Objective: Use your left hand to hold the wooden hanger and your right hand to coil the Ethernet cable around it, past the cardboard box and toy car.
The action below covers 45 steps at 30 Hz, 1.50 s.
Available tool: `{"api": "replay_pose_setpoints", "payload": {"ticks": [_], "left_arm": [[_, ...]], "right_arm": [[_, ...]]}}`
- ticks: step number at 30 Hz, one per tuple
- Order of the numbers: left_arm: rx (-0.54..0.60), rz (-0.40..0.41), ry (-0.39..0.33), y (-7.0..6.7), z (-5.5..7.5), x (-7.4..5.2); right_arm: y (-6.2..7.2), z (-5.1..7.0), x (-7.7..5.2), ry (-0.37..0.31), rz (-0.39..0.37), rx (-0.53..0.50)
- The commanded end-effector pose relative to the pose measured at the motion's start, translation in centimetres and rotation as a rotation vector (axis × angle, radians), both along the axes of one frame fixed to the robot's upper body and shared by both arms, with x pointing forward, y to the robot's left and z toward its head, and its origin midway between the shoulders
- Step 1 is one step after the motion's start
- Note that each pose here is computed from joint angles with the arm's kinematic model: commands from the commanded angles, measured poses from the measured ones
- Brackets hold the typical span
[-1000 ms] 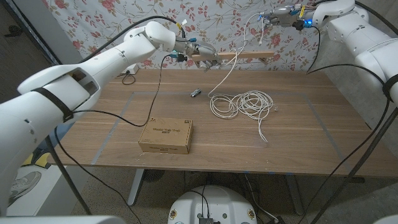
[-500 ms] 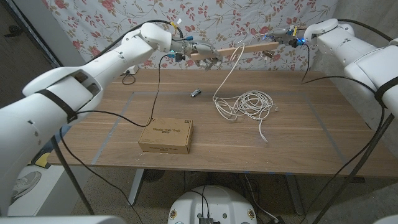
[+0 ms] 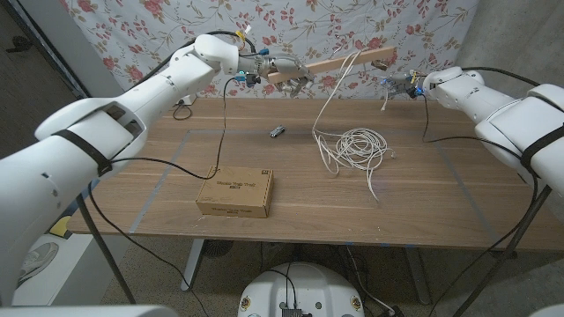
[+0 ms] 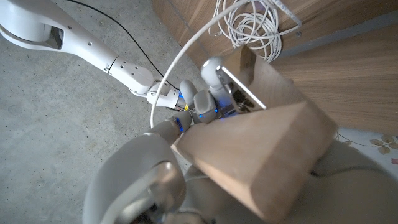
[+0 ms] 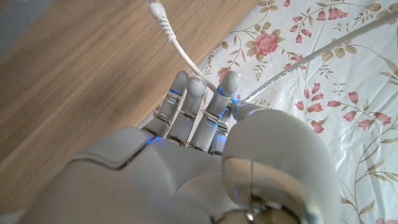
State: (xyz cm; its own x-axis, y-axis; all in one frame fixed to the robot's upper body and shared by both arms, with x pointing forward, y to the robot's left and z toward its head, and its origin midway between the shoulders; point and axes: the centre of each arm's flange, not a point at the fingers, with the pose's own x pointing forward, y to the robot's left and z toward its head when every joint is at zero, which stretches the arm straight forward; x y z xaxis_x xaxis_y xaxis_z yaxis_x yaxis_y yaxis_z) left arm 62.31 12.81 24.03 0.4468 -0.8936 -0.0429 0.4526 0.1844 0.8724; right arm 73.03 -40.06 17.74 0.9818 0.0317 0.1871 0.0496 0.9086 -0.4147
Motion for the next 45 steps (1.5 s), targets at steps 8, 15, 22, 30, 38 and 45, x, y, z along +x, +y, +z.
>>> {"api": "replay_pose_setpoints", "payload": {"ticks": [8, 15, 22, 30, 38, 45], "left_arm": [[-0.112, 0.073, -0.025, 0.6, 0.7, 0.9], [-0.179, 0.143, -0.076, 0.6, 0.6, 0.8], [-0.197, 0.182, -0.134, 0.3, 0.6, 0.5], [-0.197, 0.21, -0.178, -0.6, 0.7, 0.5], [-0.177, 0.211, -0.183, -1.5, 0.6, 0.8], [-0.149, 0.206, -0.175, -2.0, 0.6, 0.9]], "right_arm": [[-1.4, -10.7, -0.3, 0.069, 0.289, 0.143], [-2.3, -12.7, -1.4, 0.009, 0.377, 0.183], [-2.9, -13.4, -3.6, -0.135, 0.521, 0.186], [-2.3, -12.9, -6.4, -0.282, 0.665, 0.122], [-1.3, -11.5, -8.6, -0.438, 0.794, 0.102], [-0.3, -9.7, -10.4, -0.558, 0.898, 0.068]]}}
